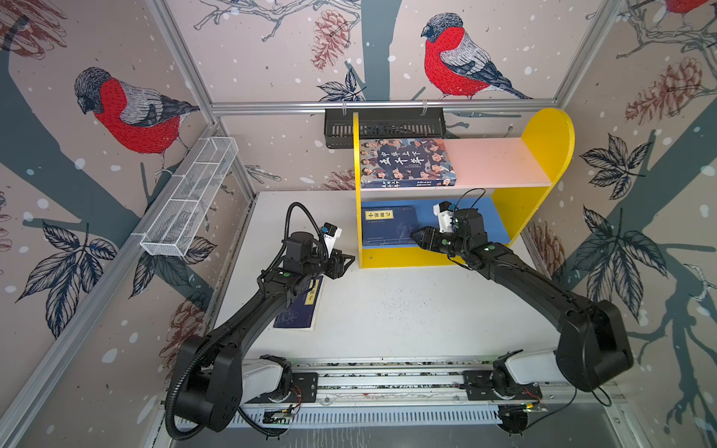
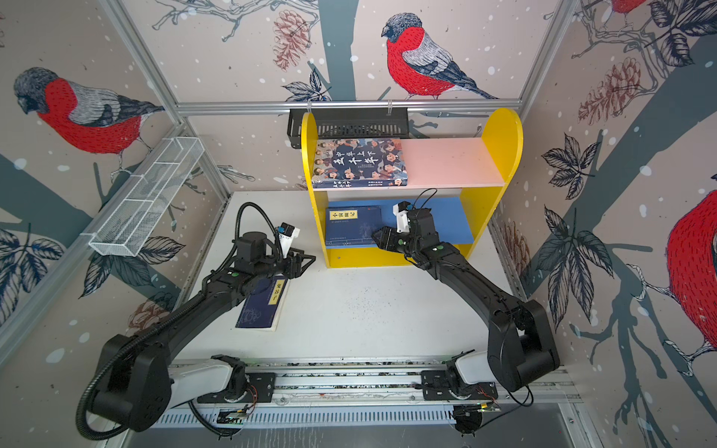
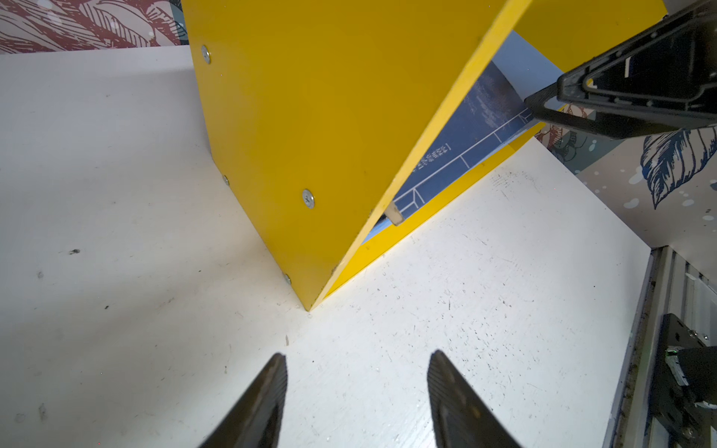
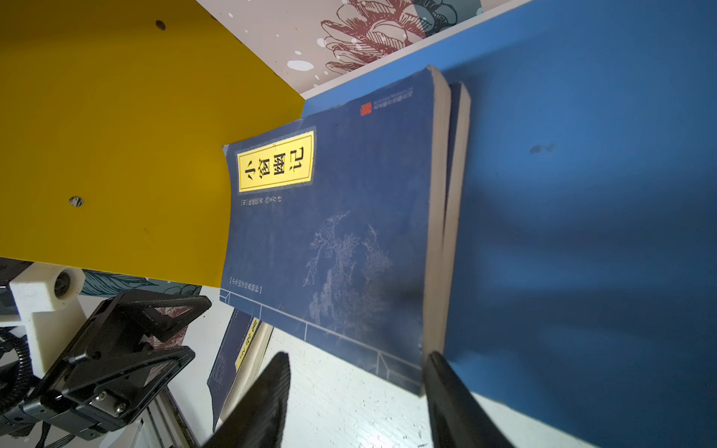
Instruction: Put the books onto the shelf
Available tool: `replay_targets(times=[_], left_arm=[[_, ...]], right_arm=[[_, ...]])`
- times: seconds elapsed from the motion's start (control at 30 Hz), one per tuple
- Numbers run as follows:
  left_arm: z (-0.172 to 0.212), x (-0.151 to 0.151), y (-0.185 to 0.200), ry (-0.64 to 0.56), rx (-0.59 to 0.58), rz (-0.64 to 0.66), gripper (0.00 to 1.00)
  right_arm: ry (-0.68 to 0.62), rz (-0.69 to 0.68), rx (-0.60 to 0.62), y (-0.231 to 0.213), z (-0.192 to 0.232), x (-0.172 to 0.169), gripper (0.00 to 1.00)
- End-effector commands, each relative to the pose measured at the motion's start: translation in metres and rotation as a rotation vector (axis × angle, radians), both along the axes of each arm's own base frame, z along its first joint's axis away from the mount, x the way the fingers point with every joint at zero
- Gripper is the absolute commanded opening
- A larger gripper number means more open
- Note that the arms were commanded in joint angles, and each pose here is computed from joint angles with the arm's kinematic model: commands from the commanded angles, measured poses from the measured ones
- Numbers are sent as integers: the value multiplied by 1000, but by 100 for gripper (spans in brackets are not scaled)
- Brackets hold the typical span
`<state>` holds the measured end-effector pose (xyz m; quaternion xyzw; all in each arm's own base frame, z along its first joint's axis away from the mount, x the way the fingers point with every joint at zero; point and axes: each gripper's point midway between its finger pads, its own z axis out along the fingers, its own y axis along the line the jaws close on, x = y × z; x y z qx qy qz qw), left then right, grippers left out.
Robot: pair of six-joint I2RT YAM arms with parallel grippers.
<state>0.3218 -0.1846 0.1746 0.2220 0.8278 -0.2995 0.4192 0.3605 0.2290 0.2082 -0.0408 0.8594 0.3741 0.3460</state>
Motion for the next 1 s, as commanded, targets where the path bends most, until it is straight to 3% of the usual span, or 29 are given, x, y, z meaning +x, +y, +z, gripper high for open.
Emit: replay_targets(times=[0.0,0.43,0.97], left_arm=[[10,6,-2,-49,-13,5,59],[11,12,-8,-70,-23,-6,58],[21,26,-19,-264,-34,-72,55]], right_arm=[[-31,7,-13,1,6,2,56],[-32,12,-12,4,7,4,57],[-45,-83,-39,-21,9,-9,64]])
